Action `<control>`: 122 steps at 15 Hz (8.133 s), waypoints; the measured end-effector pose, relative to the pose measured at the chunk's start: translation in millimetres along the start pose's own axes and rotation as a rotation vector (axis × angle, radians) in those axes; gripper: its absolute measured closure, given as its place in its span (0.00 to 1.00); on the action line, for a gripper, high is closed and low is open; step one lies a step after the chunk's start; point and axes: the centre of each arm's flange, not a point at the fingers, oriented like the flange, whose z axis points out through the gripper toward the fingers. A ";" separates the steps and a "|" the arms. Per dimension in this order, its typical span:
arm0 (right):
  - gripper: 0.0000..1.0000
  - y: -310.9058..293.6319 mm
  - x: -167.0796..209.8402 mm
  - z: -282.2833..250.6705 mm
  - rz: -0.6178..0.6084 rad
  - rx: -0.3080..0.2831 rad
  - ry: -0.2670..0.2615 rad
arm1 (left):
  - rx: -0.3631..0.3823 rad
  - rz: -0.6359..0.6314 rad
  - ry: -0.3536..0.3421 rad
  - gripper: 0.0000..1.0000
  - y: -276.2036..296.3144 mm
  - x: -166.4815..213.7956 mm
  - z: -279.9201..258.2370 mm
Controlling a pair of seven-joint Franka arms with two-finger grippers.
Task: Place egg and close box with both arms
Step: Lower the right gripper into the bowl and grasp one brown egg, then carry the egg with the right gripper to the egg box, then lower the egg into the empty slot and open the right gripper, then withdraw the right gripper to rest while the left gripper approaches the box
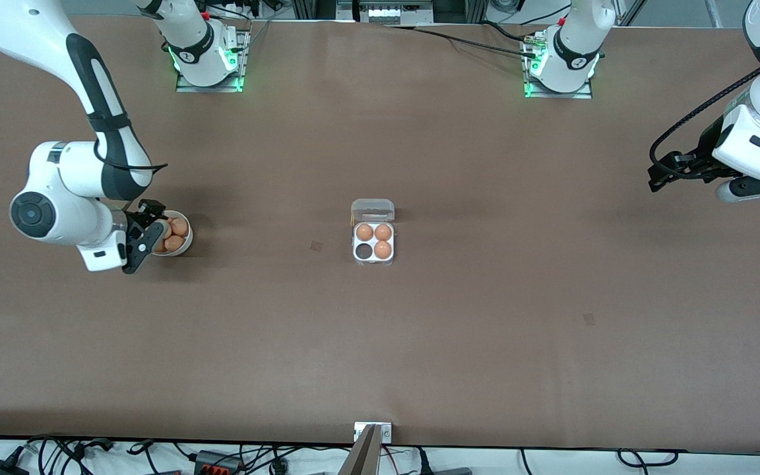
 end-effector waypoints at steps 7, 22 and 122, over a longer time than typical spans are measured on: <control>0.13 -3.9 -0.8 10.1 -0.132 -0.043 0.023 | 0.000 0.000 0.000 0.00 0.0 0.0 0.0; 0.51 -7.5 -2.6 14.8 -0.196 -0.033 0.016 | 0.001 0.000 -0.002 0.00 -0.2 -0.2 0.2; 0.00 -16.5 -45.4 -341.9 1.038 -0.113 0.225 | -0.081 0.243 -0.188 0.99 204.7 -36.4 16.7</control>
